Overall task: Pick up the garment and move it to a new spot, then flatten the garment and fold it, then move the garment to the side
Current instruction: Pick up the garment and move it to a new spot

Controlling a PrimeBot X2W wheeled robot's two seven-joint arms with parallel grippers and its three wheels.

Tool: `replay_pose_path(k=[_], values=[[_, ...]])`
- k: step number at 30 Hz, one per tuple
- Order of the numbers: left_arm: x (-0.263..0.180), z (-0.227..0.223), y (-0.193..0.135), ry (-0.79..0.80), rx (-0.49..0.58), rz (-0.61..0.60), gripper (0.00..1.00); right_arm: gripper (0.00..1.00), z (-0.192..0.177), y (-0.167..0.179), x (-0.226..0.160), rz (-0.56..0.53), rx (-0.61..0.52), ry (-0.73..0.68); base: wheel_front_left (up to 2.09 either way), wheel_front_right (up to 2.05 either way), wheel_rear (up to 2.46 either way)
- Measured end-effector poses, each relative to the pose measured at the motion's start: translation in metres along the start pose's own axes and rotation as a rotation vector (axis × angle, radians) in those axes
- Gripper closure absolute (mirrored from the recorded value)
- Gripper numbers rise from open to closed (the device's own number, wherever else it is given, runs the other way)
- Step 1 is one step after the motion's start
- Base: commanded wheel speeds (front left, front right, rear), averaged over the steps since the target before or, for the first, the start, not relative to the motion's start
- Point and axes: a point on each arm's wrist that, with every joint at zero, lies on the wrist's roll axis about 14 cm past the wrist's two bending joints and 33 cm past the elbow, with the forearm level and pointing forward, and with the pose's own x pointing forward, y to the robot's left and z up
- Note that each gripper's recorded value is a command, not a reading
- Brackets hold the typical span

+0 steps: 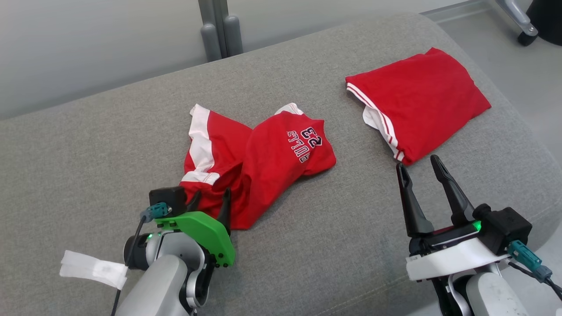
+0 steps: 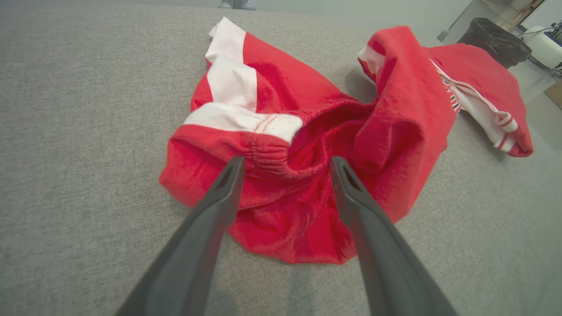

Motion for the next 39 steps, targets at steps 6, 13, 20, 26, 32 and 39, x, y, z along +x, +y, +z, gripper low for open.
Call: replay_pose_path(k=[6, 13, 20, 26, 32, 39], values=[[0.011, -0.003, 0.01, 0.024, 0.007, 0.03, 0.0, 0.0, 0.001, -0.005, -0.001, -0.015, -0.005, 0.0, 0.0, 0.0, 0.0], [0.016, -0.002, 0.011, 0.026, -0.015, 0.041, 0.0, 0.0, 0.002, -0.005, -0.002, -0.018, -0.005, -0.002, 0.0, 0.0, 0.0], [0.018, -0.008, 0.018, 0.067, -0.009, 0.054, 1.0, 0.0, 0.001, -0.002, -0.002, -0.011, -0.001, -0.003, 0.0, 0.0, 0.0], [0.018, -0.003, 0.021, 0.078, -0.005, 0.052, 1.0, 0.0, 0.002, -0.001, -0.001, -0.005, 0.002, -0.006, 0.0, 0.0, 0.0], [0.014, 0.029, 0.026, -0.026, 0.018, 0.047, 1.0, 0.0, 0.004, 0.0, -0.002, -0.002, 0.003, -0.012, 0.0, 0.0, 0.0], [-0.012, 0.061, 0.043, -0.156, 0.096, 0.02, 0.97, 0.0, 0.002, 0.0, -0.002, 0.0, 0.007, -0.007, 0.0, 0.0, 0.0]])
